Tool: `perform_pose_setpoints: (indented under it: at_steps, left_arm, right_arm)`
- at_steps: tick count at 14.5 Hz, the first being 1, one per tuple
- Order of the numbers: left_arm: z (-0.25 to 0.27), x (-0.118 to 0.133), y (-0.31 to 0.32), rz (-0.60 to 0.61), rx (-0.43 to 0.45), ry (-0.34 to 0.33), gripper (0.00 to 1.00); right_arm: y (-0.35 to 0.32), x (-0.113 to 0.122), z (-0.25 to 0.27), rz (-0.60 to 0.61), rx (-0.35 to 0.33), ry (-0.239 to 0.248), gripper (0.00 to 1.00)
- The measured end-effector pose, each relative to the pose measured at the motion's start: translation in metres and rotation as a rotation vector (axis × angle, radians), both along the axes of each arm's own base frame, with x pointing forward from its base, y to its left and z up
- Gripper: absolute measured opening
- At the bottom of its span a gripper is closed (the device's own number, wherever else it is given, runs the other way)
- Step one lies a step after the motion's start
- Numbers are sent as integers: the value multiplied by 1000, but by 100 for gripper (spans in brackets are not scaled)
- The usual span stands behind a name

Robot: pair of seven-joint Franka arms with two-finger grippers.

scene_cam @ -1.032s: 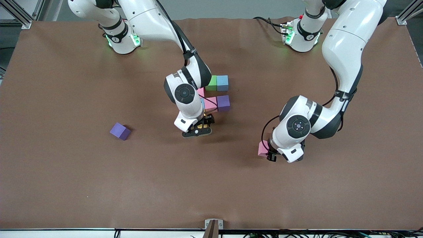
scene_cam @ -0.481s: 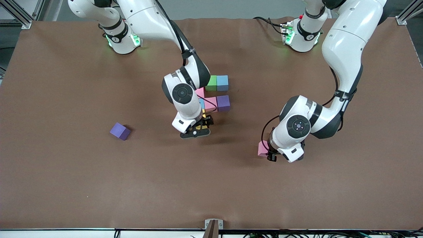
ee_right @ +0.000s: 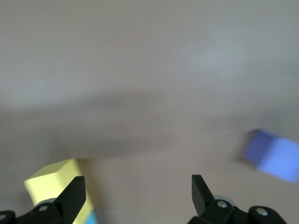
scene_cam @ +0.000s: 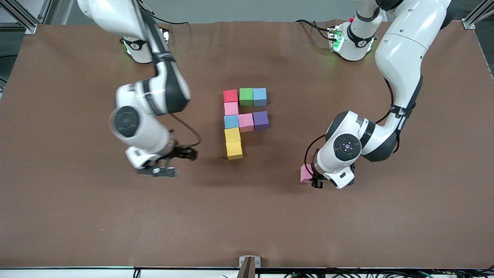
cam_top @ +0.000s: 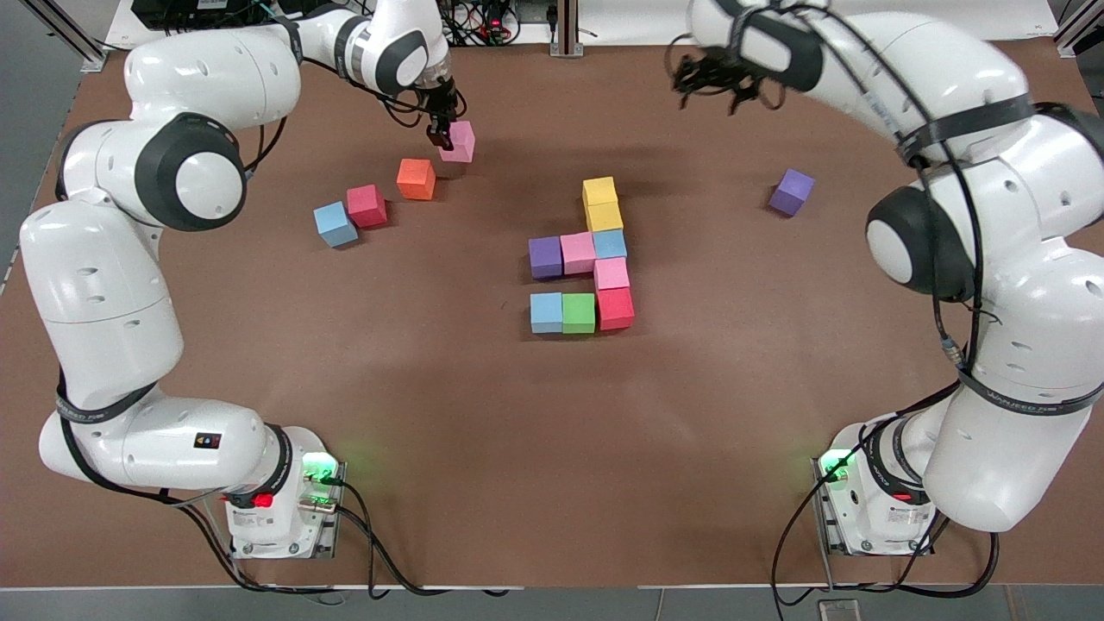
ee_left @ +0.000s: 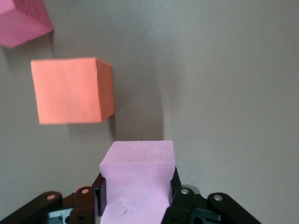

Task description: Arrange 11 blocks into digit 3

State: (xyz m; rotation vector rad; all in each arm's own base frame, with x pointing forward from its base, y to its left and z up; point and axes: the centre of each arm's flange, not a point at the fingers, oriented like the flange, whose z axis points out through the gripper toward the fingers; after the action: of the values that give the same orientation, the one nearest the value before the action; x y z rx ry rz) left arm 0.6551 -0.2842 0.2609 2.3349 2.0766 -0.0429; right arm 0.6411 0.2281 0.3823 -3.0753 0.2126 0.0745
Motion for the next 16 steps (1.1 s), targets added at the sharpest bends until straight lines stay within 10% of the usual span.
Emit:
perform_pose_setpoints:
  at_steps: [7, 16]
  left_arm:
    - [-5, -43, -82, 115, 5, 17, 52]
    - [-48, -103, -170, 237, 32, 67, 52]
  right_arm:
    - [-177, 0, 78, 101, -26, 84, 100]
    - [-235, -11, 133, 31, -32, 113, 100]
